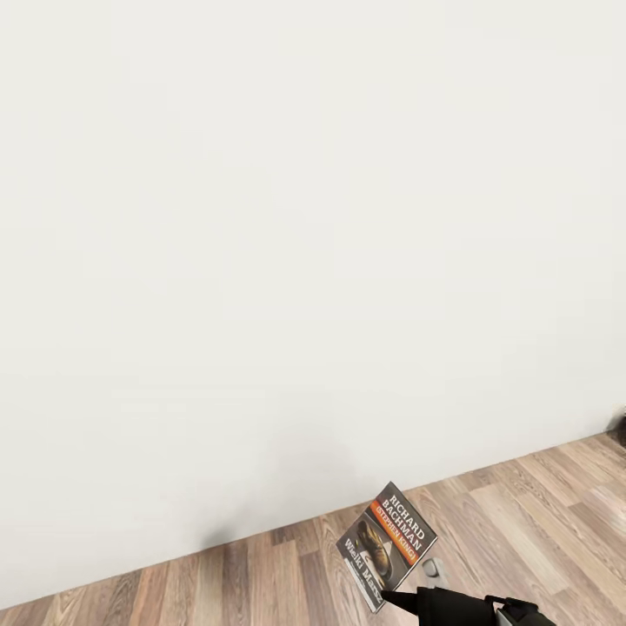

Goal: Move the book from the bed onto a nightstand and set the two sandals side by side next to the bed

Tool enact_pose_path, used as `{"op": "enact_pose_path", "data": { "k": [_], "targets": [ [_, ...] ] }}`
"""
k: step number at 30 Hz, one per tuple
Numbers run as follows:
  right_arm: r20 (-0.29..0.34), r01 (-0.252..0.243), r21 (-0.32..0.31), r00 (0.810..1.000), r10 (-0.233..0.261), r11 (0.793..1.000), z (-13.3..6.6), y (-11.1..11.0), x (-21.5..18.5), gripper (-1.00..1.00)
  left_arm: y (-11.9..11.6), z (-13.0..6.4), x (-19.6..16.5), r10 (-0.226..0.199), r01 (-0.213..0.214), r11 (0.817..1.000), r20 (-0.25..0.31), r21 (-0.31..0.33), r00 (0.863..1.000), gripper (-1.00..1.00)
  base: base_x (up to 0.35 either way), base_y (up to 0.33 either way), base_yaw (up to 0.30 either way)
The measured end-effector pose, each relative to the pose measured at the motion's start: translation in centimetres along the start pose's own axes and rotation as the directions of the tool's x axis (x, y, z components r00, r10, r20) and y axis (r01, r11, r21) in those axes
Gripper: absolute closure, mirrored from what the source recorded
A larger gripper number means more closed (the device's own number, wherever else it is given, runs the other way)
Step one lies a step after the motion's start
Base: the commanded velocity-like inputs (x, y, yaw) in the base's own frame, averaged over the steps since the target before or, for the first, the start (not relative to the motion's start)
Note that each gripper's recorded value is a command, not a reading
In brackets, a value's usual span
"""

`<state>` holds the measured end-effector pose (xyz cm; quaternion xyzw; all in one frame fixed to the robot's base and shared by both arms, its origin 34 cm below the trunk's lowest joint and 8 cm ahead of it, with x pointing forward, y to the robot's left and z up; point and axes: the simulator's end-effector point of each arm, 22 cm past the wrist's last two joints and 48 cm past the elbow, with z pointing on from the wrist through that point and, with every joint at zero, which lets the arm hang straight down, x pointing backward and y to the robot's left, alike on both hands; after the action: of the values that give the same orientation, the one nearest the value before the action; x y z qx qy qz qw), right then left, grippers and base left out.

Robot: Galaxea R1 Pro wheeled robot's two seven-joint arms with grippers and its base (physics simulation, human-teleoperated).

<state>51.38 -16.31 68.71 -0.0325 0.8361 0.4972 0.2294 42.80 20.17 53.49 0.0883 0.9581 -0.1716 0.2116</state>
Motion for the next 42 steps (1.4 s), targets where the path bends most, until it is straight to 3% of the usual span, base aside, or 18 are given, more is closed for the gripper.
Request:
{"op": "enact_pose_path", "data": {
  "k": [18, 24, 42],
  "targets": [
    [-0.002, 0.000, 0.002, 1.000, 0.000, 1.000, -0.01, -0.05, 0.07, 1.00, 0.00, 0.00, -0.05, 0.000, 0.000, 1.000, 0.000, 0.000, 1.000, -1.00, 0.005, 0.000, -0.239],
    [-0.002, 0.001, 0.001, 1.000, -0.001, 1.000, -0.03, -0.01, 0.08, 1.00, -0.13, 0.01, -0.02, 0.000, 0.000, 1.000, 0.001, 0.002, 1.000, -1.00, 0.257, 0.000, -0.232],
    [-0.001, -0.001, -0.001, 1.000, 0.001, 1.000, 0.04, 0.06, 0.08, 1.00, -0.46, 0.12, -0.04, 0.000, 0.000, 1.000, 0.001, 0.006, 1.000, -1.00, 0.134, 0.000, -0.012]
  ]
}}
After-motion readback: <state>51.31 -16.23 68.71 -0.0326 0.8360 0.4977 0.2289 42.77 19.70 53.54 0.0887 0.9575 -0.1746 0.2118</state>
